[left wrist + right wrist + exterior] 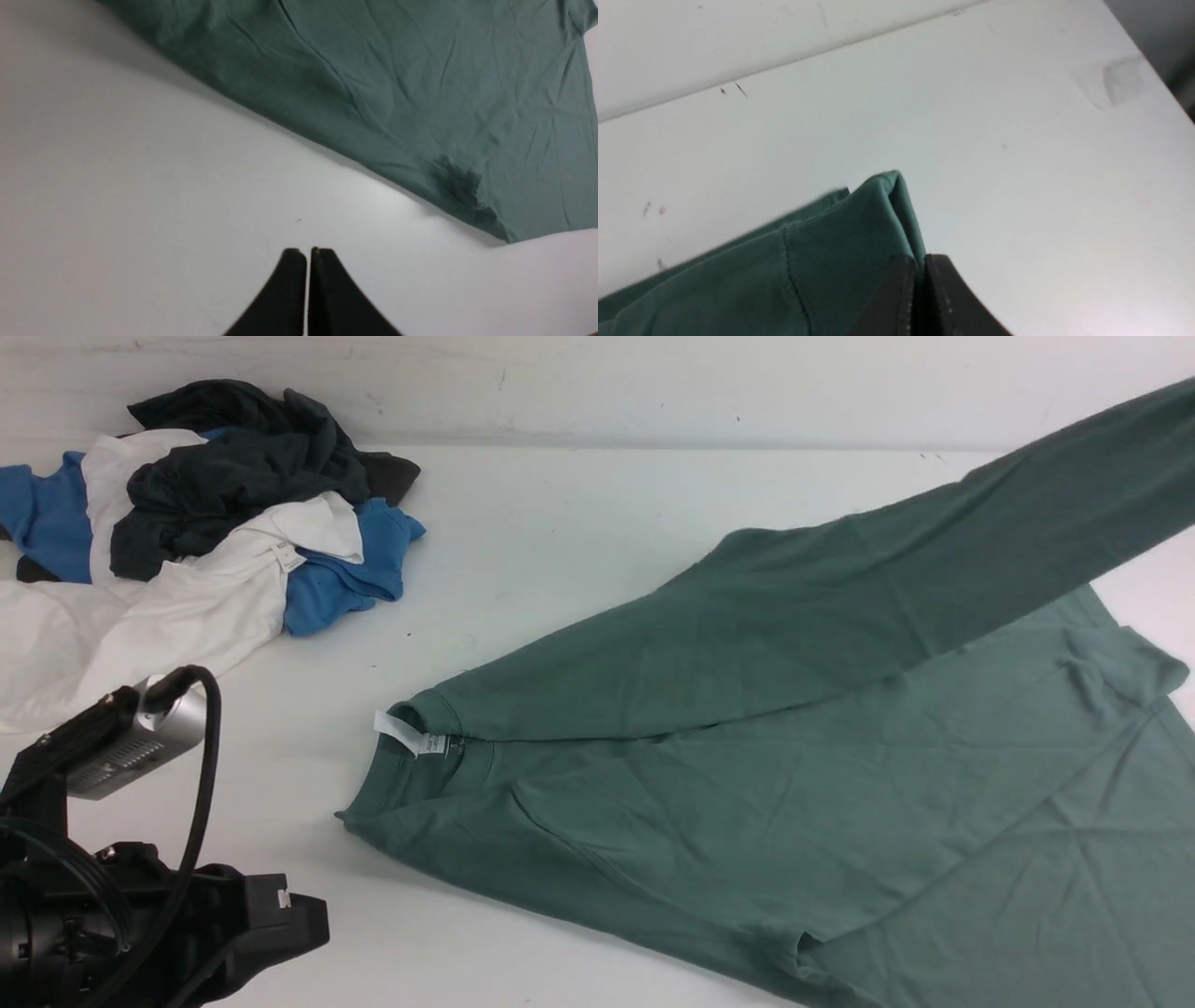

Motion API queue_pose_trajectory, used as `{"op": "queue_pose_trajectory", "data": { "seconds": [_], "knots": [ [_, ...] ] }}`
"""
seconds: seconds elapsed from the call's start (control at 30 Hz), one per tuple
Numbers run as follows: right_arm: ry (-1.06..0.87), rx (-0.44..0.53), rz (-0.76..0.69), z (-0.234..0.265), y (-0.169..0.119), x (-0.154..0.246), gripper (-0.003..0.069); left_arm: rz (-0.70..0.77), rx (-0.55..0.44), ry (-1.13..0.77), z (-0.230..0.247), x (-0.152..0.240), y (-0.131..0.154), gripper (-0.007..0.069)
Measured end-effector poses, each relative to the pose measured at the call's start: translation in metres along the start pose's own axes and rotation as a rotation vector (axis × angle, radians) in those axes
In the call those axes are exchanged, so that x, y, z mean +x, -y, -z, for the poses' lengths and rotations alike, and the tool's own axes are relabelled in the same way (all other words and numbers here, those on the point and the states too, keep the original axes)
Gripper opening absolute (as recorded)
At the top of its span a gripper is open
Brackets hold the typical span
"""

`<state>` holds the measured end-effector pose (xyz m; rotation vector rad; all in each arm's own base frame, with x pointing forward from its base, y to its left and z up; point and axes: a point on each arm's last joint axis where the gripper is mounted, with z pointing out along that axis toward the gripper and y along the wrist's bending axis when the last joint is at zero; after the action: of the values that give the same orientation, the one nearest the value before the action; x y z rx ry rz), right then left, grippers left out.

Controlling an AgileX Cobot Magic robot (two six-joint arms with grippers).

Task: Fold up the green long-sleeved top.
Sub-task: Drag and drop the cuff with your right arm onto the cuff closest to your right arm

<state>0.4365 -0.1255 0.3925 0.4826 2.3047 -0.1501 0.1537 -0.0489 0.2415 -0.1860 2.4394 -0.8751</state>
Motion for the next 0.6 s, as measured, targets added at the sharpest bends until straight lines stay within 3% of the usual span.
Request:
{"op": "queue_pose_trajectory", "data": {
  "seconds": [0.27, 0.6],
  "knots": [
    [-0.206, 0.048, -0.021, 0.028, 0.01, 0.052, 0.0002, -0.016, -0.002, -0.009, 0.0, 0.001, 0.0, -0.0001],
    [-0.69, 0.129, 0.025, -0.02, 0.026, 0.199, 0.0002, -0.052, 0.007, -0.032, 0.0, 0.003, 0.001, -0.0001]
  ]
}}
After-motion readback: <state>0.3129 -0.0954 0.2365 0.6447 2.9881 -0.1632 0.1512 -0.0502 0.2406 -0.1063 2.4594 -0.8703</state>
